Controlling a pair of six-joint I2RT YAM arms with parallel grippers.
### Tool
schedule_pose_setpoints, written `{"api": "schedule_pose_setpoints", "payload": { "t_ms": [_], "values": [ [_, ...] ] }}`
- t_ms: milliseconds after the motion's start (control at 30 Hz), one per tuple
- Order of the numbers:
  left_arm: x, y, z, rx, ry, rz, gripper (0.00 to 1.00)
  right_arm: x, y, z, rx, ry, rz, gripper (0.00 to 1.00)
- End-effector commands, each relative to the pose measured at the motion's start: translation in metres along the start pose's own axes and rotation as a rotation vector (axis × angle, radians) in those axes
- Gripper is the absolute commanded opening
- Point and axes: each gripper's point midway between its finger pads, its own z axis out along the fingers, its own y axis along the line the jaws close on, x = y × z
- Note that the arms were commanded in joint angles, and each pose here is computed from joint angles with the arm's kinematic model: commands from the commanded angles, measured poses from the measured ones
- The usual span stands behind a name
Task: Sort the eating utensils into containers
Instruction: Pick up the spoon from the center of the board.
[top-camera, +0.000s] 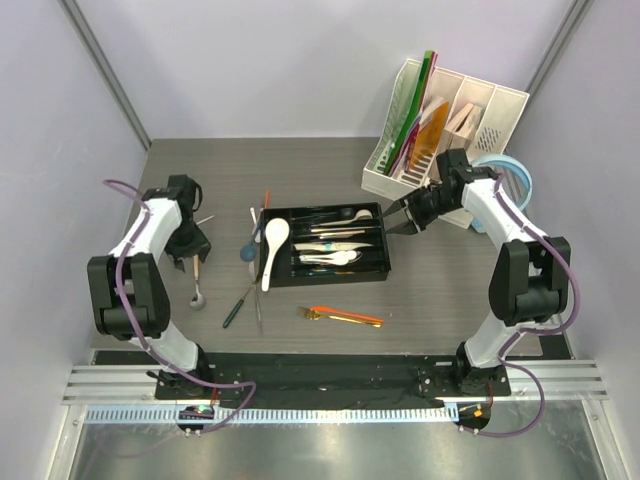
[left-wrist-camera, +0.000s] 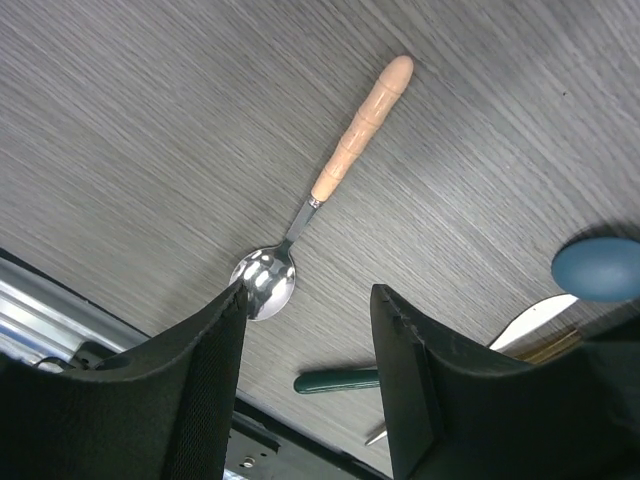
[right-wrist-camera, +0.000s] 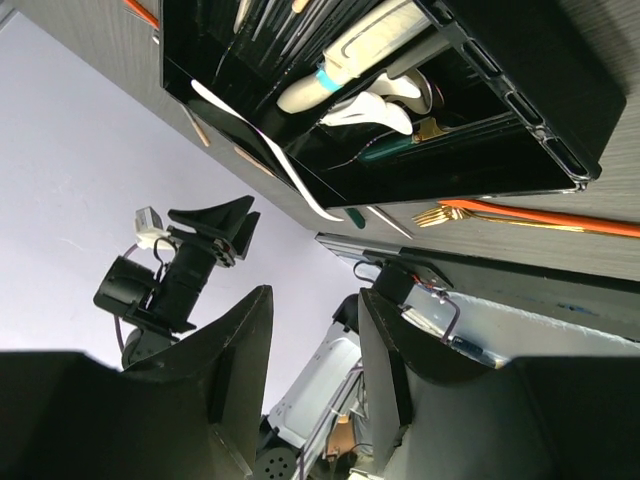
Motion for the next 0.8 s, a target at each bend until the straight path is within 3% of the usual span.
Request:
{"api": "schedule_pose_setpoints", "payload": {
  "t_ms": [0, 767],
  "values": [
    [-0.001, -0.005, 0.005, -0.008, 0.021, 0.023, 0.53, -0.001, 0.009, -0.001, -0.05, 0.03, -0.032, 0.45],
    [0.013, -0.008, 0.068, -0.036, 0.18, -0.008, 0.52, -0.021, 0.027, 0.01, -0.064, 0.067, -0.018, 0.45]
  ]
}}
